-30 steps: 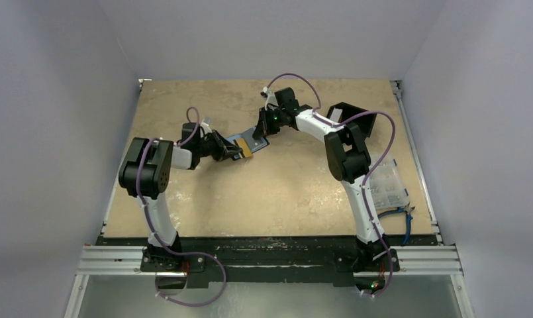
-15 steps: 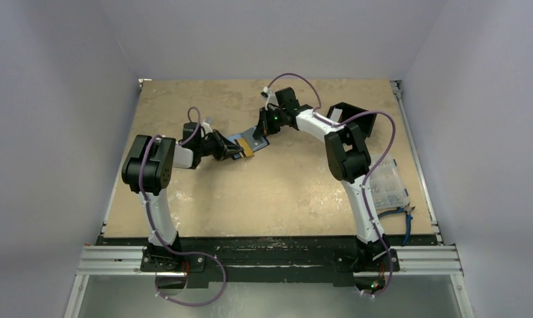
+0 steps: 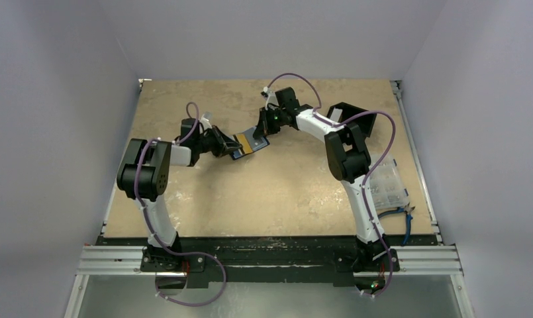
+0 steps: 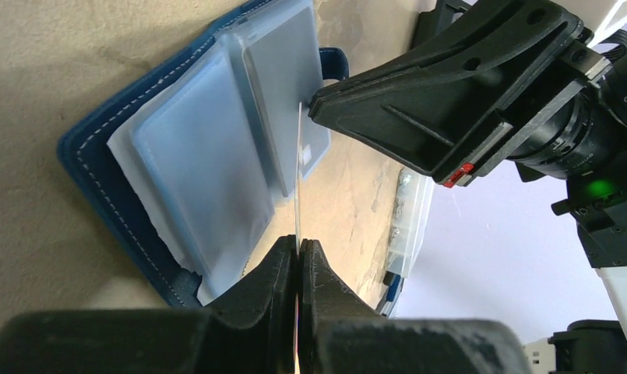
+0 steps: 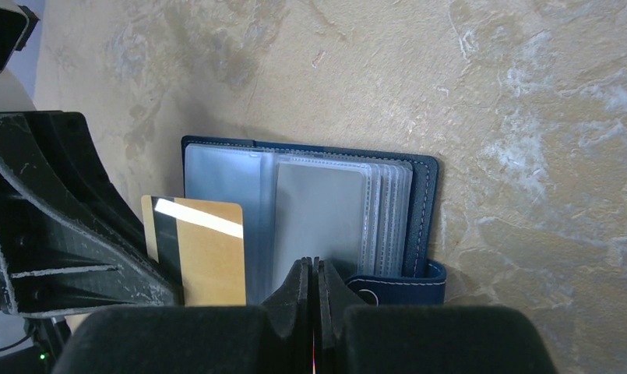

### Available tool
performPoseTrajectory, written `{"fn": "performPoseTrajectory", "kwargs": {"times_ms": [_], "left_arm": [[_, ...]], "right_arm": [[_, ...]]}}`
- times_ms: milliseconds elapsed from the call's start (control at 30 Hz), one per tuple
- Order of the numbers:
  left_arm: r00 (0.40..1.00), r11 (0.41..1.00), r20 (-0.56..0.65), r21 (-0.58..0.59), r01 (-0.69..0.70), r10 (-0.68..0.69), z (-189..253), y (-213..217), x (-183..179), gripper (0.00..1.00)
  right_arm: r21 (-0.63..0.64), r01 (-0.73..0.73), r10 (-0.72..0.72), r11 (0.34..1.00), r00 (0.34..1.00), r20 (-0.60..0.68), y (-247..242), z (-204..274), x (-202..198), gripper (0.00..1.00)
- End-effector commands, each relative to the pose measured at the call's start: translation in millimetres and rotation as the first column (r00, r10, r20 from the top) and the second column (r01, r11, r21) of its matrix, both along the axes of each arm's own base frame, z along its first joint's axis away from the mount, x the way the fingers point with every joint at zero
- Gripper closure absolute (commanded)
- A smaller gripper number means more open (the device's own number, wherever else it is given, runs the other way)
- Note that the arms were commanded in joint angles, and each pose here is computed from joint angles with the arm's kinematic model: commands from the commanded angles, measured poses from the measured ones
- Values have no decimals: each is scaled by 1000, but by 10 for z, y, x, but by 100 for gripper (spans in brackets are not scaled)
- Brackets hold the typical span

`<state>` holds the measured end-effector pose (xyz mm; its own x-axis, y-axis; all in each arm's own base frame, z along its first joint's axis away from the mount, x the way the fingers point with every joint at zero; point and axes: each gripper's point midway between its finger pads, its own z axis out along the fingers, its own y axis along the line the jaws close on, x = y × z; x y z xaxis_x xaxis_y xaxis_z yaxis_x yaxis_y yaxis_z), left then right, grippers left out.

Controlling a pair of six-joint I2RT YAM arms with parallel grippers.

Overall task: Put the credit cards into the card holder
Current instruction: Insert the credit card into the card holder.

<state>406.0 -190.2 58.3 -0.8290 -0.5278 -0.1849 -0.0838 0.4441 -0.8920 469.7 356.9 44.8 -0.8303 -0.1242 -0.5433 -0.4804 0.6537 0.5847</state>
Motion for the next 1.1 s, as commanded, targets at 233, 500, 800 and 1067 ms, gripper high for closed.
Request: {"fn": "performPoseTrajectory", "kwargs": {"times_ms": [233,500,800,1067], "left_arm": [[999,997,15,-49,52,-51,-1,-75,80,100],[1000,999,-1,-35,24,-24,-68,-13,68,100],[1000,998,-13,-55,9,-10,-102,21,101,100],[1000,996,-17,-93,13,-15,-110,-9,133,100]], "right_arm": [[-44,-2,1,999,1000,-13,-50,-151,4,100],[-47,-1,1,999,1000,-17,-53,-180,0,100],[-51,0,-1,999,1000,-17,-54,-184,-4,100],[-51,2,-3,999,1000,-18,-60,-184,2,100]]}}
